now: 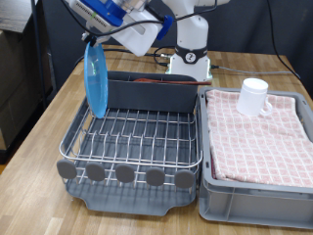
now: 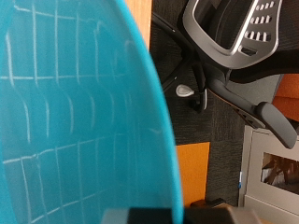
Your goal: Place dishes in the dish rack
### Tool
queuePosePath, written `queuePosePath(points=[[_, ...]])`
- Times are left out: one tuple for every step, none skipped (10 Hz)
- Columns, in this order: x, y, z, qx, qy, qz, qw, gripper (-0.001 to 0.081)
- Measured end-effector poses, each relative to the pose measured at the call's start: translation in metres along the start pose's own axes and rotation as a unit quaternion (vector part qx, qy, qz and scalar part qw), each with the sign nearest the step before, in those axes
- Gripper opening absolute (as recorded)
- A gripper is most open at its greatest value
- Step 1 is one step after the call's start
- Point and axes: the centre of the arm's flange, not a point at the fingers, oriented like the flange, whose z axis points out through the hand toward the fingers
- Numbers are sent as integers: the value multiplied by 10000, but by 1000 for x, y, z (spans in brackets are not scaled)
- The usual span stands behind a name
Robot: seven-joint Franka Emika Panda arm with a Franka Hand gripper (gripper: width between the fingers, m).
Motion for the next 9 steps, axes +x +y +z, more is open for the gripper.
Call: queuePosePath(points=[[-4,-3,7,5,21,33,10000,19],[-8,-5,14,21,42,52,10000,19],[-13,-7,21,42,50,67,10000,19],[-17,-8,27,57,57,77,9999,19],[-21,-9,33,68,44,92,9999,19],[-25,-9,38,76,39,103,9999,19],[-28,-9,42,79,31,96,9999,19],[-31,-8,45,92,17,95,9999,19],[-34,-8,47,107,13,102,9999,19]])
